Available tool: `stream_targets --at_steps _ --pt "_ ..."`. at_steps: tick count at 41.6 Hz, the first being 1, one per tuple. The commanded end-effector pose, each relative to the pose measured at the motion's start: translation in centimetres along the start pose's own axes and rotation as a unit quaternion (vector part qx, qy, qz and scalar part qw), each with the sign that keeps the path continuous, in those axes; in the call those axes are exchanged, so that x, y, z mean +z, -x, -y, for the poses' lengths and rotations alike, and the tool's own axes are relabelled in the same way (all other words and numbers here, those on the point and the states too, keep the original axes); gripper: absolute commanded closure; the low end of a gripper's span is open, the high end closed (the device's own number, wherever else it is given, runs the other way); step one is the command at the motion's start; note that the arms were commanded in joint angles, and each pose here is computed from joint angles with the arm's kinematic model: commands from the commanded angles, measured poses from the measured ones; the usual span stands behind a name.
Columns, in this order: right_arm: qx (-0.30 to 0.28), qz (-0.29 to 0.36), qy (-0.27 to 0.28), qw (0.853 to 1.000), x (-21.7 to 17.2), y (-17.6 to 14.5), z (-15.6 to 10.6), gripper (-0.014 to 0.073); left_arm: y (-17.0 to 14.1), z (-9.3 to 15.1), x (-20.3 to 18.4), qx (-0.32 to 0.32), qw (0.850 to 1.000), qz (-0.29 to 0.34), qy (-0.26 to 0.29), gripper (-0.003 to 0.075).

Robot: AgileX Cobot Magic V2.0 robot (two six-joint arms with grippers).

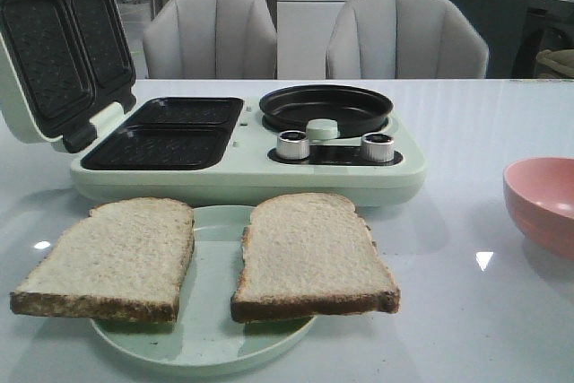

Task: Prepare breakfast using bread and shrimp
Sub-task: 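Move the left gripper toward the bread slice nearest the press, then grasp the edge of the first bread slice with the left gripper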

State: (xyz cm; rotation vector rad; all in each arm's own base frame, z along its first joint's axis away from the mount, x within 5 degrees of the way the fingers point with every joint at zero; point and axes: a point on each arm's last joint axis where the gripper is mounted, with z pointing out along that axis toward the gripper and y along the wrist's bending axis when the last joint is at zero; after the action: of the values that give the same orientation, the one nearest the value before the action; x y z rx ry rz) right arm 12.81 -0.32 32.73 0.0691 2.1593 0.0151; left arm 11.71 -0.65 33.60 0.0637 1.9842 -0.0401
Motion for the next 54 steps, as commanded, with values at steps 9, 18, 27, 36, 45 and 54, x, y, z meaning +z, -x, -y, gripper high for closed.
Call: stream_targets --at_steps 9,18,27,36,45,54 --pt "0.000 -0.040 0.000 0.999 2.7 1.1 0.0 0.0447 1.3 0.1 1.0 -0.007 1.000 0.020 -0.003 0.0603" --pt "-0.001 -0.041 0.000 0.999 3.0 1.1 0.0 0.0094 1.3 0.1 1.0 -0.007 1.000 0.021 -0.003 0.0206" --pt "-0.001 -0.042 0.000 0.999 3.0 1.1 0.0 0.0064 1.2 0.4 1.0 0.005 1.000 0.013 -0.016 0.0106" --pt "-0.001 -0.042 0.000 0.999 3.0 1.1 0.0 0.0064 0.4 3.1 1.0 0.153 0.982 0.007 -0.107 0.0106" --pt "-0.001 -0.042 0.000 0.999 3.0 1.1 0.0 0.0064 -4.3 6.6 3.3 0.315 0.929 -0.021 -0.193 0.0106" --pt "-0.001 -0.042 0.000 0.999 3.0 1.1 0.0 0.0064 -7.3 10.1 5.6 0.446 0.867 -0.075 -0.209 0.0106"
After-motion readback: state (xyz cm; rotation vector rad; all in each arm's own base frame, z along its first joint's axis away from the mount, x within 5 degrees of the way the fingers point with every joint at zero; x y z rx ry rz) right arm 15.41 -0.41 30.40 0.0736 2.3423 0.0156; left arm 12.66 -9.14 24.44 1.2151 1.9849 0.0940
